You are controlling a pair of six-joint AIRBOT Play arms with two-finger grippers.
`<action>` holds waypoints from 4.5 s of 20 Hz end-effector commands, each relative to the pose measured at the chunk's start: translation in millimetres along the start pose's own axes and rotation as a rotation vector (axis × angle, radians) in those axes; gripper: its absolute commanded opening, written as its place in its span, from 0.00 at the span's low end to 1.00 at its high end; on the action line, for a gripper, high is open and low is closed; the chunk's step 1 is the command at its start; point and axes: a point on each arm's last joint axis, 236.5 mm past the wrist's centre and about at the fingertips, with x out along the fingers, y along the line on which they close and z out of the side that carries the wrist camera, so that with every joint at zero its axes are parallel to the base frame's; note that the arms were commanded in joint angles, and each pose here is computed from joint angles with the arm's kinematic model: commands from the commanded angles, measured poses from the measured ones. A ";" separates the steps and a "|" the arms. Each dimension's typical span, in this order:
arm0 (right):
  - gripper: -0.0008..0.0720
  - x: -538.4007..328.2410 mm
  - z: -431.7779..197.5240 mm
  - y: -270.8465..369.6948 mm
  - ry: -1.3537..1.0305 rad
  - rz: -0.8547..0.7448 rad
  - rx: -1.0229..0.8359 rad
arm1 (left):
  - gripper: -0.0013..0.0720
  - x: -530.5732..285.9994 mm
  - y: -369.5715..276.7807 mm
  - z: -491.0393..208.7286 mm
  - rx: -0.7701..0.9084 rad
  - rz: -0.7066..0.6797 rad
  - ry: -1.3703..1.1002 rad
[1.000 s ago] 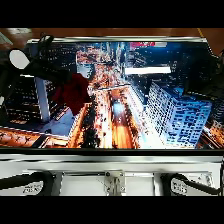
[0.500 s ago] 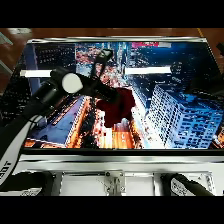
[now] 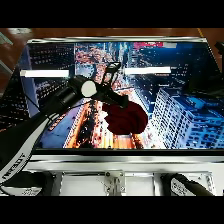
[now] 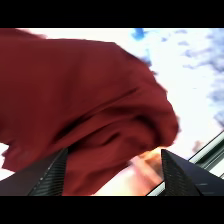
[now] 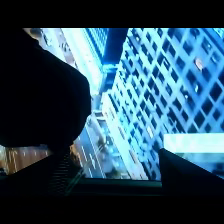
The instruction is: Fold the shirts.
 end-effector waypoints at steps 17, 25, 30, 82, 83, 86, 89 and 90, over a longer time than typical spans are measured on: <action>0.94 194.9 -93.9 71.7 0.419 0.318 0.074 | 0.98 87.8 90.7 -107.7 -0.611 -0.159 0.161; 0.94 208.8 -105.8 105.5 0.468 0.362 0.034 | 0.07 98.6 90.7 -97.9 -0.620 -0.197 0.114; 0.88 234.3 -119.2 124.0 0.502 0.348 -0.015 | 0.07 75.6 94.9 -82.7 -0.566 -0.208 0.071; 0.11 -254.0 -66.0 243.1 -0.655 0.727 -0.326 | 0.07 -470.5 -90.4 45.0 0.338 -0.090 -1.056; 0.11 -222.4 -82.5 230.4 -0.494 0.660 -0.291 | 0.07 -455.5 -74.5 42.7 0.316 -0.032 -0.993; 0.11 -148.4 -134.4 189.8 -0.104 0.486 -0.245 | 0.07 -408.2 -25.7 23.8 0.279 0.132 -0.769; 0.11 -89.6 -163.7 165.0 0.113 0.411 -0.182 | 0.07 -356.8 3.0 -4.5 0.238 0.162 -0.575; 0.11 -72.0 -160.7 165.0 0.120 0.417 -0.159 | 0.07 -341.0 10.6 -11.3 0.207 0.157 -0.535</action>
